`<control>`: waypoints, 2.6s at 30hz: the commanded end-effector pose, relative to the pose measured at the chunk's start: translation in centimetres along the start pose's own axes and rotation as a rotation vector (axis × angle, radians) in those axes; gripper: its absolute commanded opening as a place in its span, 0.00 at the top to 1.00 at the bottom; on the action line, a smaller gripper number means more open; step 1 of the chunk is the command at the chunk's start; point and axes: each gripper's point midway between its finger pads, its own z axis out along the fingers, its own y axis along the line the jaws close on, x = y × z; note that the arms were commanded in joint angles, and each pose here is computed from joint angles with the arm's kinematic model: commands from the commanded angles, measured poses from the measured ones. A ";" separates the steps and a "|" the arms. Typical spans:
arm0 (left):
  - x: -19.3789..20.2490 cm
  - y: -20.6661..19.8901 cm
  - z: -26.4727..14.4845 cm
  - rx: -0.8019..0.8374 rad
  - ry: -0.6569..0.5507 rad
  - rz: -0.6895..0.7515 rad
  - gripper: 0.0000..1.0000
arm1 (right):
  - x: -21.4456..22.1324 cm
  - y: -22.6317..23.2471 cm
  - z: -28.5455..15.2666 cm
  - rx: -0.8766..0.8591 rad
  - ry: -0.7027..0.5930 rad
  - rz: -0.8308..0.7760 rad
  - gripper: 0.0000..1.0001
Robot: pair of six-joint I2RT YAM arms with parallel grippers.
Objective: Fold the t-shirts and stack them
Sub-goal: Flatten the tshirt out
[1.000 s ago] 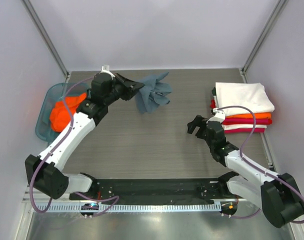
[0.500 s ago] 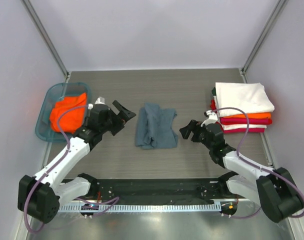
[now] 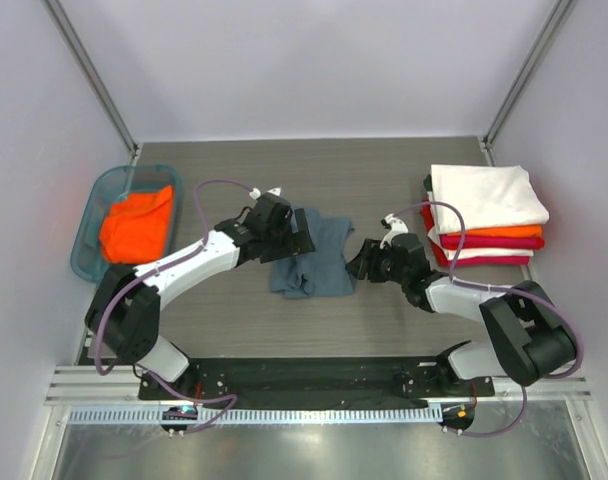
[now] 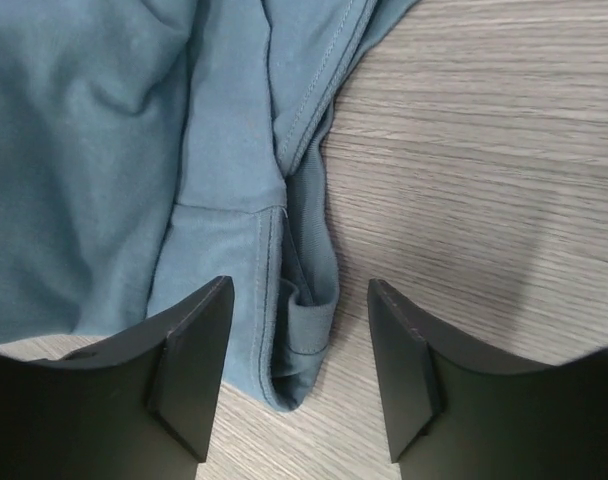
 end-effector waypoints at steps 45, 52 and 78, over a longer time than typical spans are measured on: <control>-4.1 13.2 -9.7 -0.340 -0.329 -0.116 0.10 | -7.1 -2.6 -7.4 0.217 -0.443 0.000 0.46; -3.6 8.6 -6.0 -0.341 -0.233 0.068 0.11 | -9.2 -0.4 -4.7 0.208 -0.308 -0.026 0.57; -7.6 6.4 -0.2 -0.419 -0.186 0.147 0.00 | -13.7 0.4 11.9 0.250 0.009 -0.049 0.47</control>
